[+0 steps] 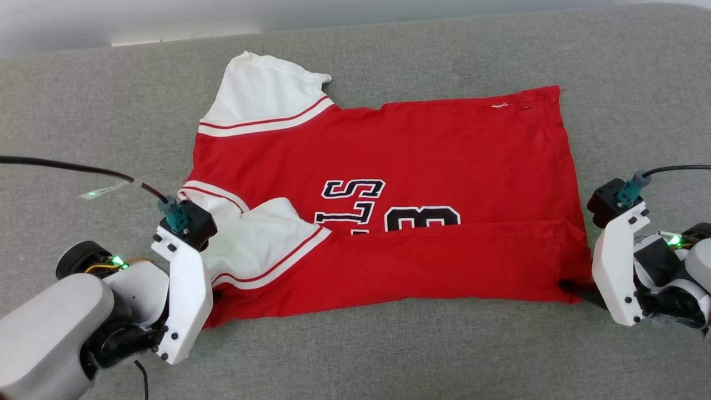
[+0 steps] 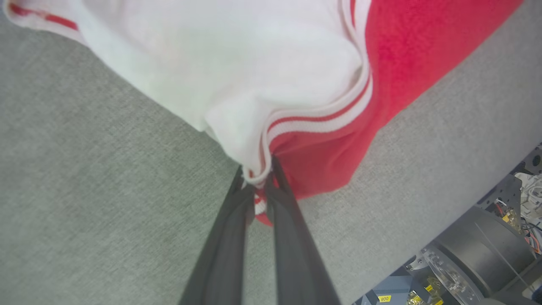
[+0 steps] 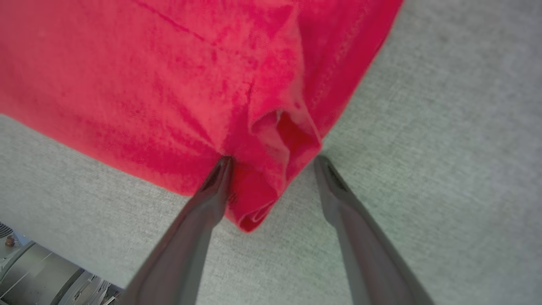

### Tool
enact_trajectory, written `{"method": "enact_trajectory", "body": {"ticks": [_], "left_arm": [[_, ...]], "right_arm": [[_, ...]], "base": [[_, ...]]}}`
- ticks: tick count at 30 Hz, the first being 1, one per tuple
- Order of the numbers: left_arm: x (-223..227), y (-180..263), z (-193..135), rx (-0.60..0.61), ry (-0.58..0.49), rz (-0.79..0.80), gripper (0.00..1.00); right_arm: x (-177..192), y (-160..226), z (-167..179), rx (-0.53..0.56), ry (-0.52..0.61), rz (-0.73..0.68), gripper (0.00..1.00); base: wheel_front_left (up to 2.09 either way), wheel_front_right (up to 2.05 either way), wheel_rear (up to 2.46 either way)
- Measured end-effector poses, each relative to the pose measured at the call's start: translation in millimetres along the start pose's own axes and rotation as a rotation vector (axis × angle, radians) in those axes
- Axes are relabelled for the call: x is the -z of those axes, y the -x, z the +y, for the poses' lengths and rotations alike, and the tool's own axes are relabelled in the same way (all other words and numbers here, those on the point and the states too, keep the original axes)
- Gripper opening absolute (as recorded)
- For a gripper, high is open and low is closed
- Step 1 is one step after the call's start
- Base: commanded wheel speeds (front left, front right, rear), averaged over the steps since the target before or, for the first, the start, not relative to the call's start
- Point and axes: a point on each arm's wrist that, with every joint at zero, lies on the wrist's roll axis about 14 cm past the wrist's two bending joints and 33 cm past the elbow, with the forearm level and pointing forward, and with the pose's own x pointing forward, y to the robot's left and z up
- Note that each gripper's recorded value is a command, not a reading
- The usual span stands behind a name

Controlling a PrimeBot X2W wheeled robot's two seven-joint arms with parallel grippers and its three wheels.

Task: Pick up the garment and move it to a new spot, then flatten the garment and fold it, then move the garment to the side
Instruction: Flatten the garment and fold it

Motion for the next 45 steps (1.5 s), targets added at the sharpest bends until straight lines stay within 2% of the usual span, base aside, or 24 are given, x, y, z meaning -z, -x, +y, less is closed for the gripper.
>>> {"method": "enact_trajectory", "body": {"ticks": [1,2,8,15,22,29,32,33,34,39,45], "left_arm": [[-0.7,0.0,0.4,-0.001,0.003,-0.003,0.0],[-1.2,0.4,0.7,-0.003,0.004,-0.007,0.0],[0.7,10.6,-2.4,-0.007,0.029,-0.038,0.0],[10.2,33.6,-14.7,-0.006,0.041,-0.068,0.0],[38.2,38.0,-33.5,0.038,0.068,-0.027,0.0],[67.3,20.2,-46.8,0.078,0.112,0.039,0.0],[70.0,15.6,-44.1,0.066,0.124,0.035,0.0],[69.2,15.2,-42.2,0.056,0.124,0.026,0.49],[66.6,15.6,-41.3,0.052,0.121,0.011,1.0],[25.1,36.4,-26.1,0.014,0.132,-0.155,1.0],[-39.9,75.2,9.6,-0.12,0.032,-0.374,1.0]], "right_arm": [[-0.6,-0.1,0.0,0.0,-0.006,-0.015,0.47],[-1.4,0.4,-0.2,0.001,-0.011,-0.032,0.0],[-16.6,18.5,5.3,0.002,0.005,-0.162,0.0],[-14.4,63.6,-1.6,0.03,0.025,-0.253,0.0],[19.8,77.1,-1.5,0.02,0.006,-0.209,0.0],[58.1,54.8,3.7,-0.006,-0.053,-0.105,0.0],[63.4,44.1,6.9,-0.01,-0.075,-0.1,0.0],[61.8,42.4,7.8,-0.01,-0.077,-0.11,0.26],[56.9,42.6,7.5,-0.006,-0.074,-0.134,1.0],[21.8,61.3,-1.6,0.045,-0.029,-0.315,1.0],[-49.8,115.7,-23.6,0.162,0.034,-0.729,1.0]], "base": [[0.0,0.0,0.0],[0.0,0.0,0.0],[0.0,0.0,0.0],[0.0,0.0,0.0],[0.0,0.0,0.0],[0.0,0.0,0.0],[0.0,0.0,0.0],[0.0,0.0,0.0],[0.0,0.0,0.0],[0.0,0.0,0.0],[0.0,0.0,0.0]]}}
